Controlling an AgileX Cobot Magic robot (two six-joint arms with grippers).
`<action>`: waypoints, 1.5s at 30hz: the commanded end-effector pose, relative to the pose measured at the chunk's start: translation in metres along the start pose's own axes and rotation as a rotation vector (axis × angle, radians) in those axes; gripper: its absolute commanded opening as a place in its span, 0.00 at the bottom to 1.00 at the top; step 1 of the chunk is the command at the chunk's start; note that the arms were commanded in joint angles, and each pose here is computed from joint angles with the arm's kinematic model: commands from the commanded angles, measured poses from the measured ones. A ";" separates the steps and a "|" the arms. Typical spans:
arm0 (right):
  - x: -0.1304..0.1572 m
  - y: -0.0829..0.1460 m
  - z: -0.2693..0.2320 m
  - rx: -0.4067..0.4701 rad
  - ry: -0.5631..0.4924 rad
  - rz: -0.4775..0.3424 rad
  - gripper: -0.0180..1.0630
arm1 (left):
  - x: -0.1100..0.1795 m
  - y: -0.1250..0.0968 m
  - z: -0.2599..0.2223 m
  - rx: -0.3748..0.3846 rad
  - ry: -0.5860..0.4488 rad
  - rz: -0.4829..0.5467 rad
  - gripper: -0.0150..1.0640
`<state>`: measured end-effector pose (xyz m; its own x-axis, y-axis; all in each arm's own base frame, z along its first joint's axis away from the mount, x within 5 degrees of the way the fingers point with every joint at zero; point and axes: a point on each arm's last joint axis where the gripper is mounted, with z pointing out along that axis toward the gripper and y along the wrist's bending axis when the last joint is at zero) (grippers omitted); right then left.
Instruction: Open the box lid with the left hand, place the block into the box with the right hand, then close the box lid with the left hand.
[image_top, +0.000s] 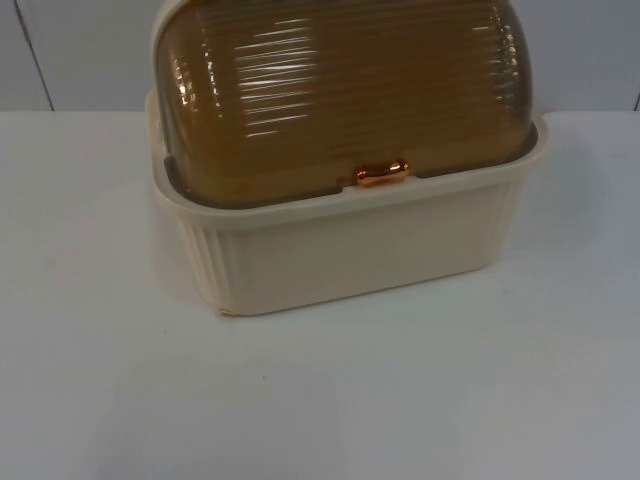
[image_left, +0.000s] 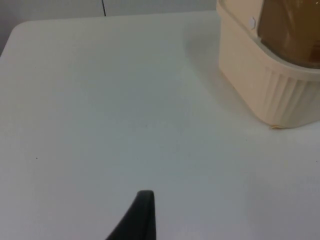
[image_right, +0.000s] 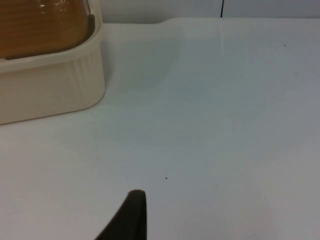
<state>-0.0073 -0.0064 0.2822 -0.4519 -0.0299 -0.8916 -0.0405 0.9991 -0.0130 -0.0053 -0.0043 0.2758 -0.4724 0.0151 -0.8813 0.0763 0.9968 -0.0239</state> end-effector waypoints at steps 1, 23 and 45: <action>0.002 0.000 0.001 0.001 0.005 0.001 0.98 | 0.001 0.000 0.001 0.004 -0.001 -0.001 0.99; 0.001 -0.001 0.001 0.008 0.003 -0.030 0.98 | 0.001 0.000 0.001 0.004 -0.001 -0.001 0.99; 0.002 0.000 0.001 0.042 0.005 -0.005 0.98 | 0.001 0.000 0.001 -0.035 -0.002 -0.021 0.99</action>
